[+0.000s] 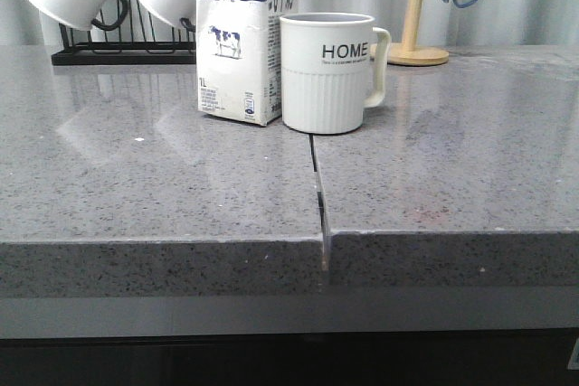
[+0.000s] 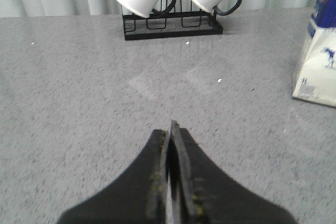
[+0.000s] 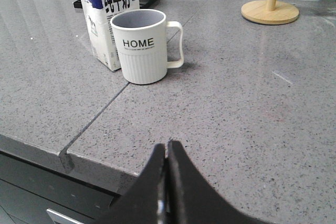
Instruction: Place milk next to cup
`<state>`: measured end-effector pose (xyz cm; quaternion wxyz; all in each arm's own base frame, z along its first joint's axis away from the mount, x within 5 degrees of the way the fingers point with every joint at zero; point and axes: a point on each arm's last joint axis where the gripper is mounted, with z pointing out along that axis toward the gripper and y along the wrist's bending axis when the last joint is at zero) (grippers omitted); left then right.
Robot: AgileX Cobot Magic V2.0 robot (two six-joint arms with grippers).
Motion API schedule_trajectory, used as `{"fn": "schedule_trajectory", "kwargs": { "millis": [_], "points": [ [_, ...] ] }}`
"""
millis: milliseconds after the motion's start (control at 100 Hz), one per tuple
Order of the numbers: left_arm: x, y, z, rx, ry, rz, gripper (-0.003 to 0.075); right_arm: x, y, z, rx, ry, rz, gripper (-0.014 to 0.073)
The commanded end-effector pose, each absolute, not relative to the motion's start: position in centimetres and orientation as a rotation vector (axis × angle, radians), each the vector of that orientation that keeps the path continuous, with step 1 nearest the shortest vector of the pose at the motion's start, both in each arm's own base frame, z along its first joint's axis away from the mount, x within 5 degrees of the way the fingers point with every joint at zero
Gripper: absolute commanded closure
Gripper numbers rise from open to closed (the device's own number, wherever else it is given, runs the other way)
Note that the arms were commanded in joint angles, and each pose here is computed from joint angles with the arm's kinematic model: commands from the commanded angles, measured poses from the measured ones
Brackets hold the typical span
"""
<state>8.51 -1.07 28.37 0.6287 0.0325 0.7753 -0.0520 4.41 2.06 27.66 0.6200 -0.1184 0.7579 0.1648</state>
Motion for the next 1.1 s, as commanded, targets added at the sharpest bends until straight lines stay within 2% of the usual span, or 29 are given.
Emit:
{"fn": "schedule_trajectory", "kwargs": {
  "millis": [0, 270, 500, 520, 1090],
  "points": [
    [7.8, -0.9, 28.6, 0.063, 1.681, -0.114, 0.0741, 4.5, 2.0, 29.1, -0.257, 1.648, 0.385, 0.0663],
    [6.0, -0.7, 24.2, 0.059, 1.634, -0.113, 0.0741, 4.5, 2.0, 29.1, -0.257, 1.648, 0.385, 0.0663],
    [5.6, -0.5, 19.6, 0.029, 1.517, -0.118, 0.0741, 4.5, 2.0, 29.1, -0.257, 1.65, 0.385, 0.0663],
    [5.6, -0.6, 19.5, 0.034, 1.559, -0.119, 0.0741, 4.5, 2.0, 29.1, -0.257, 1.65, 0.385, 0.0663],
    [5.5, -0.6, 19.1, 0.037, 1.59, -0.121, 0.0741, 4.5, 2.0, 29.1, -0.257, 1.65, 0.385, 0.0663]
  ]
}}
